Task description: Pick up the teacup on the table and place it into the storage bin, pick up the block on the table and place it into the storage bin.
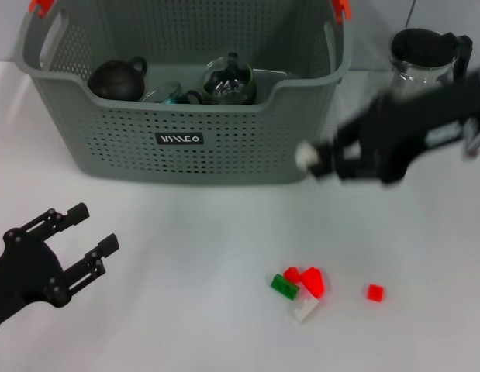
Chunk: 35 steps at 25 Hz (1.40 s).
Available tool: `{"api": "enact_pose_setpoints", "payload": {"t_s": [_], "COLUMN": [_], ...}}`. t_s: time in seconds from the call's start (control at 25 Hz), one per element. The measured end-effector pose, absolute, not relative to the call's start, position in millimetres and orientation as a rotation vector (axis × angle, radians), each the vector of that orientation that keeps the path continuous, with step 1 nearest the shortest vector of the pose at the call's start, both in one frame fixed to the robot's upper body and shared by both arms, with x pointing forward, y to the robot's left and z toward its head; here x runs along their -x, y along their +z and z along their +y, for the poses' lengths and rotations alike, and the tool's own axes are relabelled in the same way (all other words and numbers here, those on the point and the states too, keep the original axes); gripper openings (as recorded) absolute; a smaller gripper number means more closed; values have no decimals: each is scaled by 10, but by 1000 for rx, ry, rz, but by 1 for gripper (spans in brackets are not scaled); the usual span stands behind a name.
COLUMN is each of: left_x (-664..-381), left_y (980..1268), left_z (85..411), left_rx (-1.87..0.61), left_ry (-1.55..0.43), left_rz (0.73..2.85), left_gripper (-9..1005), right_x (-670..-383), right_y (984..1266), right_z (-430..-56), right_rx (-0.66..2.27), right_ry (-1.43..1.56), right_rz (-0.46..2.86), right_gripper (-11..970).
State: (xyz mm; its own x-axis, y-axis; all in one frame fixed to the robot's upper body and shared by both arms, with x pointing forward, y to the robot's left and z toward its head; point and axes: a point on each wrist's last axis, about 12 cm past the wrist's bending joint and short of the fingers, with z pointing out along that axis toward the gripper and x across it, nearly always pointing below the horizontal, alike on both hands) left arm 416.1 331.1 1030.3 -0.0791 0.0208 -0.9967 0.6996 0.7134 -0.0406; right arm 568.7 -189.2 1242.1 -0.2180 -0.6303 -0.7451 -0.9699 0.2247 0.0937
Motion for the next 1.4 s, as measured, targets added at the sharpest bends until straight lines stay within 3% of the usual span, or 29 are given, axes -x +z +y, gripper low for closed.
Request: {"api": "enact_pose_setpoints", "payload": {"t_s": [0.24,0.4,0.64,0.84,1.04,1.4], "left_x": [-4174,-4189,-4203,-4206,-4309,-4335], "left_y": [10308,10311,10314,10311,10328,10336], "left_z": [3308,3298,3283,3272,3174,3183], "left_rx": [-606,-605,-607,-603,-618,-621], "left_ry": [-622,-626,-631,-637,-675,-668], "left_rz": [1563,1559,1555,1553,1527,1528], "left_gripper": [628,629,629,630,630,628], "right_x": [-5771,-5980,-6433,-6781,-6929,-6971], "right_y": [12768,12799,12683,12414,12226,12246], "right_z": [-2051,-1846,-1065,-484,-419,-386], "right_rx": [1226,1106,1006,1043,1030,1016], "right_ry": [845,793,653,513,417,367], "right_rz": [1684,1628,1705,1847,1966,1974], "right_gripper": [204,205,205,205,204,218]}}
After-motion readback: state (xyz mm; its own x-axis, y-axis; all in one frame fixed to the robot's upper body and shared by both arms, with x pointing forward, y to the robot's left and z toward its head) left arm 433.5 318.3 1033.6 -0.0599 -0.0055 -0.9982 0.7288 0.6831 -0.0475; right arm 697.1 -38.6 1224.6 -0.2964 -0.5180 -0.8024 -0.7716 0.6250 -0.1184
